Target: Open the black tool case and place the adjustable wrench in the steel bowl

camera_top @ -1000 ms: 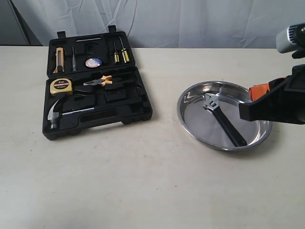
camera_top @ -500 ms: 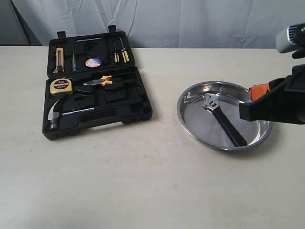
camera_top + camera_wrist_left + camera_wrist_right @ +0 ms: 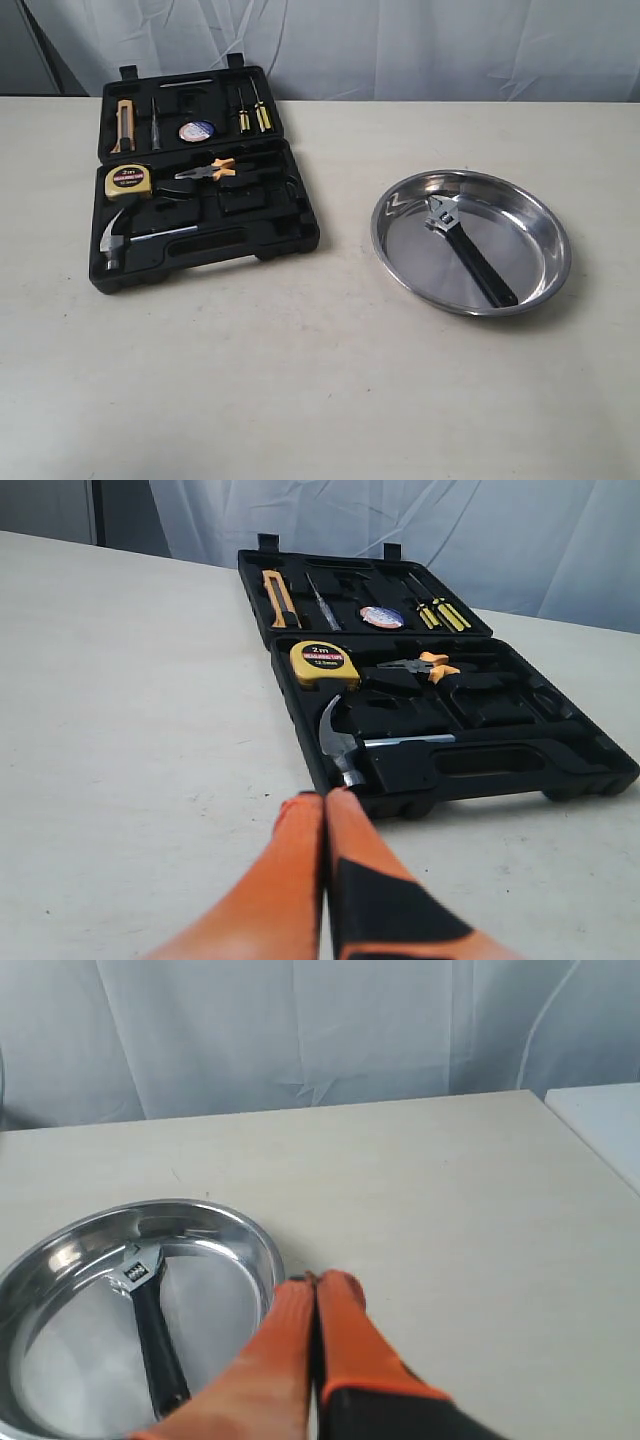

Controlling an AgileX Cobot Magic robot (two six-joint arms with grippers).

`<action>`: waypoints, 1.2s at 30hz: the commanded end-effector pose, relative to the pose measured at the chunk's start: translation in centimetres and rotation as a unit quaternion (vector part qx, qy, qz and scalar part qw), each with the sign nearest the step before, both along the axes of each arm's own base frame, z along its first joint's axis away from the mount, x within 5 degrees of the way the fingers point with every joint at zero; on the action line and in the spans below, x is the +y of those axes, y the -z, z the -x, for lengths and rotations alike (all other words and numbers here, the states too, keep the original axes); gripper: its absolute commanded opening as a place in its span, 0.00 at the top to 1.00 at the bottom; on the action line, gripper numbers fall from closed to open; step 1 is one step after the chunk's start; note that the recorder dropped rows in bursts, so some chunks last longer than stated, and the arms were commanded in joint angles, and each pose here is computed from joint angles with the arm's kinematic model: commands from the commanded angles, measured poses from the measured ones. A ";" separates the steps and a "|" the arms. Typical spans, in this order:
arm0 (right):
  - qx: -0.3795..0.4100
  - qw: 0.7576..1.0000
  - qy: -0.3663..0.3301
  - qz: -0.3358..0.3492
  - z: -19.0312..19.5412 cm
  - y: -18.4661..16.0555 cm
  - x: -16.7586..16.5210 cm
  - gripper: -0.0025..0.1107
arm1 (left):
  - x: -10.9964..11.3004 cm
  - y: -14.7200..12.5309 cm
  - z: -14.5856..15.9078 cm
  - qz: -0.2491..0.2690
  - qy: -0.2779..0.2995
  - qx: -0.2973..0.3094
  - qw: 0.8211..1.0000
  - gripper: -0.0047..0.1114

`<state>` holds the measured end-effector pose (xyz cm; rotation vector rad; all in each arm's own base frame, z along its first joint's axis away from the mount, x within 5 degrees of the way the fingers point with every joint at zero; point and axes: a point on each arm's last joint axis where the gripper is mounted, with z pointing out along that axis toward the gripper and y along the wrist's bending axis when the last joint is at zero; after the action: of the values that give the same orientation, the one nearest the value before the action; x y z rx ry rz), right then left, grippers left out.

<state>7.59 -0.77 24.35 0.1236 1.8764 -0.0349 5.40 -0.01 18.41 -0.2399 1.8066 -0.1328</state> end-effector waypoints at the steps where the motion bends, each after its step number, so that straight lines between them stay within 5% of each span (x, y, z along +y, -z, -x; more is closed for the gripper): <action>1: -0.015 1.000 -0.001 -0.011 0.7 2.2 0.1 0.98 | 0.0 0.0 0.0 0.001 0.000 -0.007 1.000 0.96; 7: -0.022 0.999 -0.023 -0.007 1.6 5.9 0.5 0.98 | 0.0 0.0 0.0 0.001 0.000 -0.007 1.000 0.96; 36: -0.020 0.999 -0.038 0.009 1.8 6.1 0.7 0.98 | 0.0 0.0 0.0 0.001 0.000 -0.007 1.000 0.96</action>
<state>5.79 -0.06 18.39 0.0411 1.8416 0.0095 5.40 -0.01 18.41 -0.2399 1.8066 -0.1328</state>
